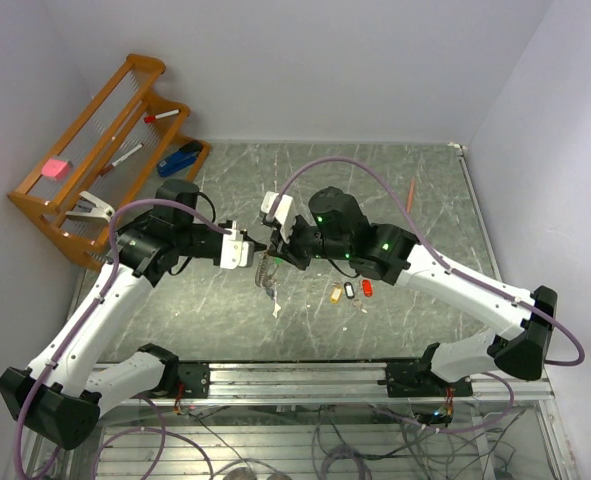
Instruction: Put the keys on the keyring
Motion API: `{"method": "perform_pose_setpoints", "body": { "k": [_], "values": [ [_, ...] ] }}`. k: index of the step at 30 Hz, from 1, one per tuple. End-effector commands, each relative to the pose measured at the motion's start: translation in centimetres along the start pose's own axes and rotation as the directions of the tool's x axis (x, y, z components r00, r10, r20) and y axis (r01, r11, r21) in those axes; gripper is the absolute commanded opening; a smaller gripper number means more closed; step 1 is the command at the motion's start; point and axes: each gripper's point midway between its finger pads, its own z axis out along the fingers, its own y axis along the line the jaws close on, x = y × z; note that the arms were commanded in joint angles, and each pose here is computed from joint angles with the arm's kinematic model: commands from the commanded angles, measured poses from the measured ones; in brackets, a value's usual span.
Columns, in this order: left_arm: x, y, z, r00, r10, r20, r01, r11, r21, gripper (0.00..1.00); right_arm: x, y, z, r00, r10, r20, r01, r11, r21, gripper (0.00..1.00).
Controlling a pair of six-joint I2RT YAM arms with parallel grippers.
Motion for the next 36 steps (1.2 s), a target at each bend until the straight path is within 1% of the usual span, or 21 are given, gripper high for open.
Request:
{"method": "perform_pose_setpoints", "body": {
  "k": [1,3,5,11,22,29,36],
  "values": [
    [-2.9,2.6,-0.4,0.995,0.075,0.058,-0.07,0.994,-0.082,0.12,-1.9,-0.2,-1.0,0.994,-0.006,0.109,0.002,0.999,0.034,0.0],
    [-2.9,2.8,-0.3,0.996,0.057,0.064,-0.051,0.995,-0.091,0.17,-2.2,-0.3,-1.3,0.991,-0.005,0.132,-0.001,0.999,0.045,0.0],
    [-2.9,2.8,-0.4,0.996,0.055,0.064,-0.049,0.994,-0.094,0.2,-2.3,-0.4,-1.4,0.99,-0.004,0.142,-0.004,0.999,0.051,0.0],
    [-2.7,2.6,-0.3,0.998,0.037,0.06,-0.031,0.995,-0.095,0.23,-2.8,-0.4,-1.9,0.986,-0.012,0.166,0.003,0.998,0.056,0.0],
    [-2.5,2.0,0.0,0.997,0.023,0.077,-0.017,0.997,-0.069,0.23,-3.3,-0.5,-2.4,0.982,-0.023,0.185,0.011,0.998,0.068,0.0],
    [-2.2,1.6,0.1,0.997,-0.025,0.074,0.029,0.998,-0.061,0.24,-4.1,-0.9,-3.3,0.973,-0.036,0.228,0.014,0.995,0.098,0.0],
    [-2.3,2.1,0.0,0.996,-0.047,0.073,0.054,0.995,-0.088,0.24,-4.4,-1.2,-3.8,0.969,-0.041,0.244,0.011,0.993,0.122,0.0]
  ]
}}
